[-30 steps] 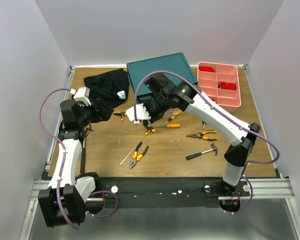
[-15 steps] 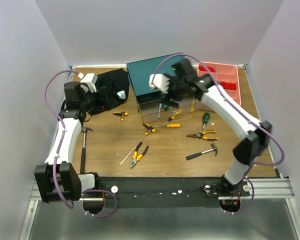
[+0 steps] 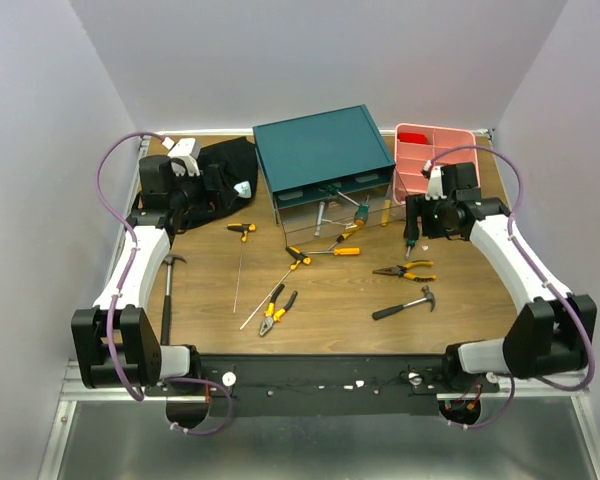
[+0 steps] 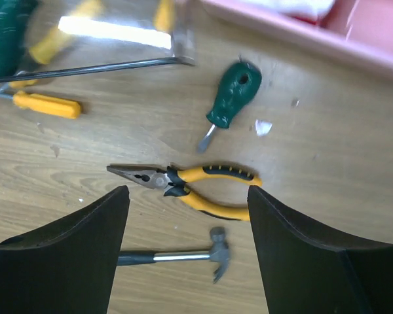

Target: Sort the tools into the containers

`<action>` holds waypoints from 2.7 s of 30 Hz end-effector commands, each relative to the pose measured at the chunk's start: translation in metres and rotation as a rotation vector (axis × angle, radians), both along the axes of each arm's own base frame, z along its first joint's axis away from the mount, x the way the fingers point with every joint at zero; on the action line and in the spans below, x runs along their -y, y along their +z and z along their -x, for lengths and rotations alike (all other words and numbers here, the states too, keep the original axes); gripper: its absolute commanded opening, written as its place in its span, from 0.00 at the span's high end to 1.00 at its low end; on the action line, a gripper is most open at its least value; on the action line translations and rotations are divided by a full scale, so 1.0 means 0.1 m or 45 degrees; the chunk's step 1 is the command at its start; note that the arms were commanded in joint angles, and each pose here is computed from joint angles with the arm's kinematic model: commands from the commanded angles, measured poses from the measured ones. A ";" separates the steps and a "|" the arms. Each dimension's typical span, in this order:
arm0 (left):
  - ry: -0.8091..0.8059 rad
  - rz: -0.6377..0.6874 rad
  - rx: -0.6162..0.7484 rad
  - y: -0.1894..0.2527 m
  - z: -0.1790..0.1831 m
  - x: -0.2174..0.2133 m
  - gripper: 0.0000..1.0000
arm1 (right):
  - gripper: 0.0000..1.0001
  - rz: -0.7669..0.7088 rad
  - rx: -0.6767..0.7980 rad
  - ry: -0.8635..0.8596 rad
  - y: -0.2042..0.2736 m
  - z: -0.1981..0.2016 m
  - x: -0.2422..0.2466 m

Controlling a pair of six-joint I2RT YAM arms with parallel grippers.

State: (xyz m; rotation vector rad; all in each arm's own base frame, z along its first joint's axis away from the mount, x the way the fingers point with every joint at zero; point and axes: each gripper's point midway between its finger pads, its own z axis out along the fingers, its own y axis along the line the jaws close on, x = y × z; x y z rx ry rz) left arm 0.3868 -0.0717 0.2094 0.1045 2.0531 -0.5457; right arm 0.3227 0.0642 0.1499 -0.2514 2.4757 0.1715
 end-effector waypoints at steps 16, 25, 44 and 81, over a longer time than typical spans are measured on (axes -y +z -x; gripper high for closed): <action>0.280 -0.108 -0.075 -0.23 -0.08 -0.36 0.01 | 0.34 -0.373 -0.307 -0.434 -0.90 -0.48 0.24; 0.290 -0.133 -0.098 -0.29 -0.08 -0.40 0.01 | 0.38 -0.358 -0.328 -0.509 -1.10 -0.72 0.29; 0.287 -0.033 -0.057 -0.22 -0.35 -0.31 0.01 | 0.99 -0.218 -0.242 -0.452 -0.75 -0.32 0.48; 0.228 -0.010 -0.028 -0.17 -0.40 -0.16 0.01 | 0.42 -0.395 0.349 -0.089 1.05 -1.23 0.02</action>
